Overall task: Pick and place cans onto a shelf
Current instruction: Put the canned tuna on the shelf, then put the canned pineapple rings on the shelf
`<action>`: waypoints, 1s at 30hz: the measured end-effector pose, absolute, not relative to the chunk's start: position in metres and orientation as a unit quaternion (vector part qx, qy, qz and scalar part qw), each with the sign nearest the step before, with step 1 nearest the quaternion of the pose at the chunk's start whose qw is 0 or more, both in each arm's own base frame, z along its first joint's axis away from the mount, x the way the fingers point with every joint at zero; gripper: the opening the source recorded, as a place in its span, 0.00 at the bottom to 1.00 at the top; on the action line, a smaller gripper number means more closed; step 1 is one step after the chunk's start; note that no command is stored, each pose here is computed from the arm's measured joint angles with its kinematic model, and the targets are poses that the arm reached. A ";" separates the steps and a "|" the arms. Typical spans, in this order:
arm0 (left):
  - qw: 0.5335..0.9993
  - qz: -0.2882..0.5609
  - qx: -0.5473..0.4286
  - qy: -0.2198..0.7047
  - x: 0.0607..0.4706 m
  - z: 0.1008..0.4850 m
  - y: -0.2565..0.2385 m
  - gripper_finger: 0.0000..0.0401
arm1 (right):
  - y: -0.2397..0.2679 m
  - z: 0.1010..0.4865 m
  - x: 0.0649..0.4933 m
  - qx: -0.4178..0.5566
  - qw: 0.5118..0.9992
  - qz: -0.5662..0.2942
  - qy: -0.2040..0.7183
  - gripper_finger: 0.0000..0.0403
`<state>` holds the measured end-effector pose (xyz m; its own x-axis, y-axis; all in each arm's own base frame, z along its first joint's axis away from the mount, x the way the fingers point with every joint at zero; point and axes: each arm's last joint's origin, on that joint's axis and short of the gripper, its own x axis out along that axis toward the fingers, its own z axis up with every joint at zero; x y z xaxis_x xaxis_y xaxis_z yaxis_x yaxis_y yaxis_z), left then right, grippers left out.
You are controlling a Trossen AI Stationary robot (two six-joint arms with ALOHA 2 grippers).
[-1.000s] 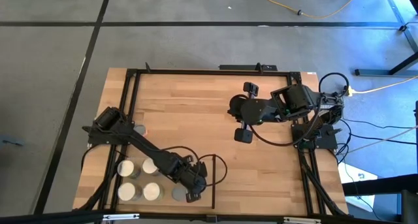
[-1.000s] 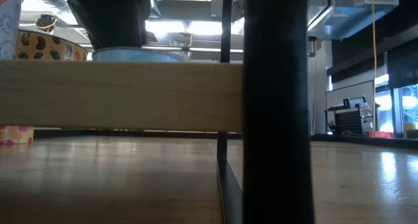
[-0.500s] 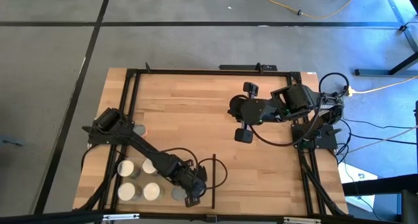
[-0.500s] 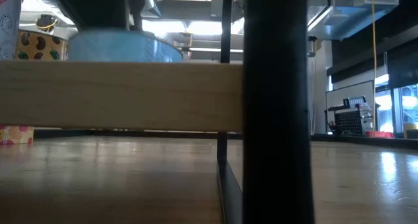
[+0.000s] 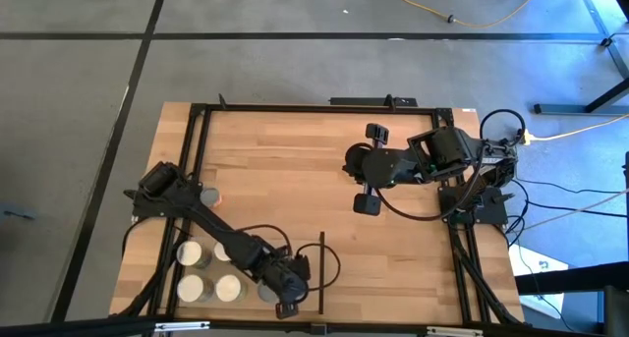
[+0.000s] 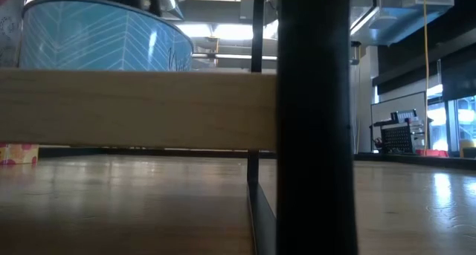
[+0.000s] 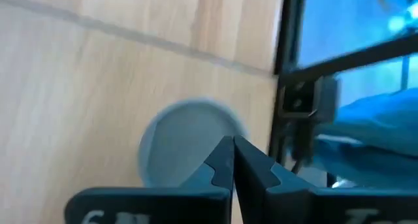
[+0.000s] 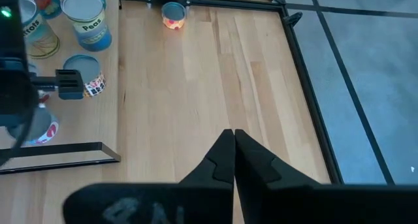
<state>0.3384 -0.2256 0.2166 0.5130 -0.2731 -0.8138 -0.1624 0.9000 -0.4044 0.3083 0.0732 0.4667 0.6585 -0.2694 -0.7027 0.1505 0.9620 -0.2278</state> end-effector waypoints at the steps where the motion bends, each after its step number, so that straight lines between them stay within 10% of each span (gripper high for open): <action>1: 0.845 -0.031 -0.222 0.485 0.340 0.222 -0.226 0.00 | 0.073 0.467 0.308 -0.075 0.908 -0.116 0.397 0.01; 30: 0.816 0.299 -0.227 0.441 0.276 0.395 -0.145 0.00 | 0.069 0.476 0.286 -0.085 0.902 -0.108 0.410 0.01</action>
<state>0.2755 -0.1453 0.3951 0.4333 0.2873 -0.8542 -0.6870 0.7188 -0.1067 0.2862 0.0686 0.4757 0.6402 -0.2644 -0.7213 0.1244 0.9622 -0.2423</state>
